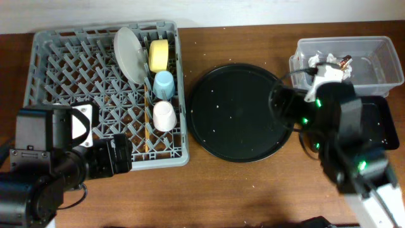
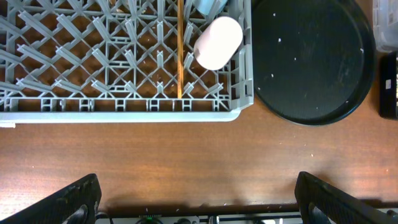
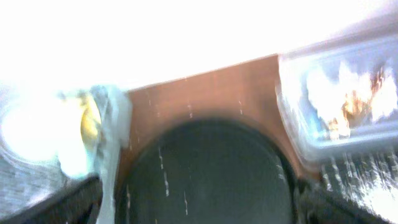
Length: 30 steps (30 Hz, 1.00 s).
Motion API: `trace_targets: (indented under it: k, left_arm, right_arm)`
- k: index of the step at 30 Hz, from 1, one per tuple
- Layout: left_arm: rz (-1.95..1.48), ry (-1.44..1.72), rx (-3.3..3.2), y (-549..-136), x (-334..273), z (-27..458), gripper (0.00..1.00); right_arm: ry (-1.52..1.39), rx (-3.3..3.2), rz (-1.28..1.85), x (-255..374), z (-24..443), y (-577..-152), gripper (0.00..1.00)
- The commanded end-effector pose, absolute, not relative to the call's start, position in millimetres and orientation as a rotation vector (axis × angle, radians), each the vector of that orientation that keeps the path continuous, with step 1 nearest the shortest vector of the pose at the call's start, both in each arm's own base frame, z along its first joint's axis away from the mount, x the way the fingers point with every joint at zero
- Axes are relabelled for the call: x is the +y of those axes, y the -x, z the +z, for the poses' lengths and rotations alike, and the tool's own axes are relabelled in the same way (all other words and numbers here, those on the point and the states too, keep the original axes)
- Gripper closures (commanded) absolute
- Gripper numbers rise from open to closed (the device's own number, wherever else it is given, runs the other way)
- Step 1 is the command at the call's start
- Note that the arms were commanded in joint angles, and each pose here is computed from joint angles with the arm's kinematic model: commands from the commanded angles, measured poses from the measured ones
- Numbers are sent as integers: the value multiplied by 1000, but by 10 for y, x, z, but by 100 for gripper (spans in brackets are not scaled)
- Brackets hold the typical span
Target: Sort waste into correct bins and load items into the dishwasher rack
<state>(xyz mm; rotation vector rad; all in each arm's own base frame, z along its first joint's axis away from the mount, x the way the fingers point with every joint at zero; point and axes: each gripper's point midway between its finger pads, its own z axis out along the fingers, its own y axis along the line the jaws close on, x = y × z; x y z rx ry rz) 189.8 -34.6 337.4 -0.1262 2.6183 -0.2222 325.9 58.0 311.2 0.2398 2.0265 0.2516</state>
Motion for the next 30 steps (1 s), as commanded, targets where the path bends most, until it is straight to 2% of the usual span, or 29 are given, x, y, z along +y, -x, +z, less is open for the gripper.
trace_targets:
  k: [1,7,15,18,30]
  left_arm:
    - [-225,119,2615,-1888,-349,3382,1]
    - [-225,119,2616,-1893,-350,3379,1]
    - [-225,119,2617,-1892,-349,3379,1]
    - [-225,119,2617,-1892,-349,3379,1]
    - [-225,119,2617,-1892,-349,3379,1]
  right_arm:
    - [-305,1854,140,176,2794,-3215,2]
    - [-281,1740,113,-74,1978,-2685,2]
    - [-246,1694,167,-44,1420,-2489,2]
    - [-202,1640,194,17,1558,-2460,2]
    - [-194,1645,203,37,1550,-2462,2]
